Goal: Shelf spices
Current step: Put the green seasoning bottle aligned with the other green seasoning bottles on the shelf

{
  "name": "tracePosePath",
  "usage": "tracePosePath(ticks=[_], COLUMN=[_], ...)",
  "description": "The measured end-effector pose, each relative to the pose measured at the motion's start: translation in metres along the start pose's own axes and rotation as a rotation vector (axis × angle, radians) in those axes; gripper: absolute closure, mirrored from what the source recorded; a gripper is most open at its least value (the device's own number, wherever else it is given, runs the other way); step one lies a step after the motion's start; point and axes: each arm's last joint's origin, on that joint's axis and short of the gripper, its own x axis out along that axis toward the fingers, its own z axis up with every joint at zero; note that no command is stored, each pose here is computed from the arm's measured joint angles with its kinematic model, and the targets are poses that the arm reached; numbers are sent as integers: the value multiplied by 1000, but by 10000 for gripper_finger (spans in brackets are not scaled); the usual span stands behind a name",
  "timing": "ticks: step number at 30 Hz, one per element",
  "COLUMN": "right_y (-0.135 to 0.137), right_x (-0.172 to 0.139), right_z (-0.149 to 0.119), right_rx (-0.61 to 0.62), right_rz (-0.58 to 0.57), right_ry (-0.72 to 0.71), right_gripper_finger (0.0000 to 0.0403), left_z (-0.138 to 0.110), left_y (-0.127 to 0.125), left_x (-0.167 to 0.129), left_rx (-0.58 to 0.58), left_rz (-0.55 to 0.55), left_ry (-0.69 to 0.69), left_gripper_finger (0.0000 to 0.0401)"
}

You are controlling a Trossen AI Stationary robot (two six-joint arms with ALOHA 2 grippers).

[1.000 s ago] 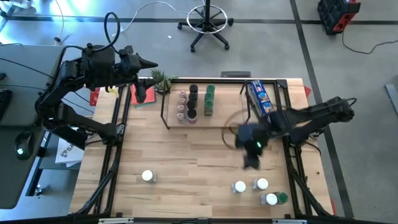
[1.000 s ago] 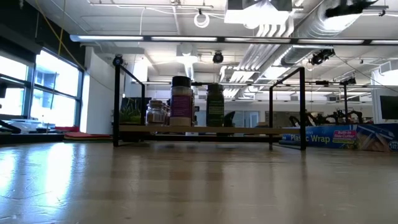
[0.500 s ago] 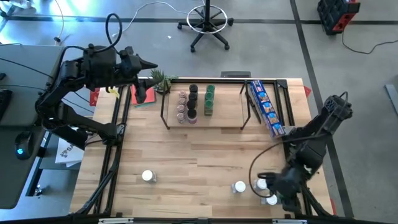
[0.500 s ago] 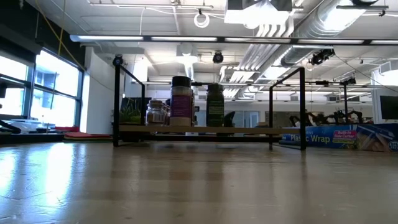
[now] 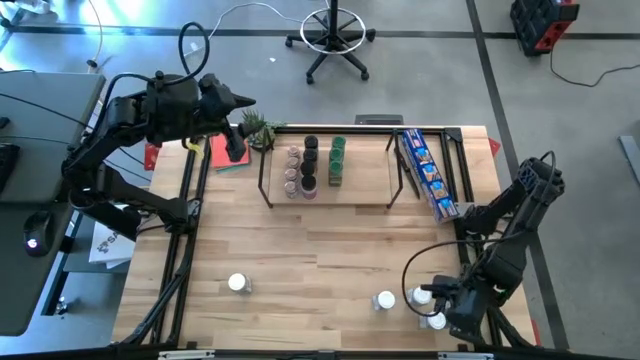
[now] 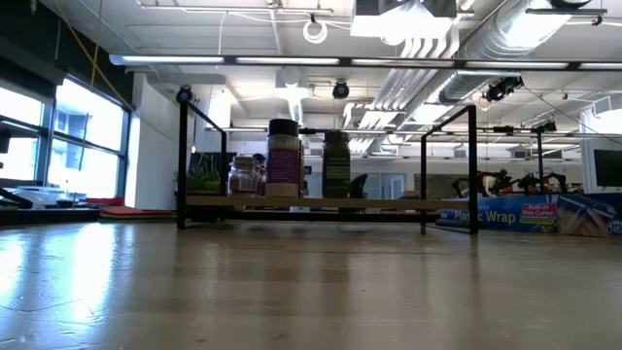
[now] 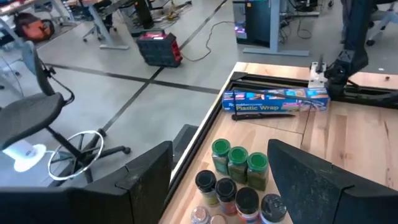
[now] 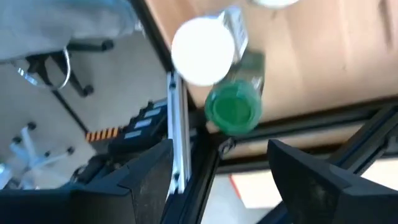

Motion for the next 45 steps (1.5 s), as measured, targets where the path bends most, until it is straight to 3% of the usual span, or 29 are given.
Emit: tracePosePath(ticks=[6, 10, 17, 26, 31, 41, 45], right_y=[-8, -10, -16, -27, -24, -24, -23], right_x=[13, 30, 42, 64, 70, 83, 85], right_z=[-2, -3, 0, 4, 7, 13, 13], right_rx=[11, -51, -87, -93, -131, -115, -112], right_rz=[-64, -28, -37, -41, 19, -47, -55], right_ry=[34, 116, 102, 84, 47, -4, -2], right_gripper_finger=[140, 110, 67, 66, 66, 68, 93], left_z=[1, 0, 0, 0, 0, 0, -1], left_y=[-2, 1, 5, 6, 6, 7, 7], left_x=[1, 2, 3, 3, 3, 3, 3], left_rx=[-67, -106, -156, -164, -165, -178, -192], left_rz=[-94, -86, -63, -52, -31, -12, 0], left_ry=[-10, 0, 4, 4, 4, 4, 4], left_gripper_finger=[142, 142, 142, 142, 142, 142, 142])
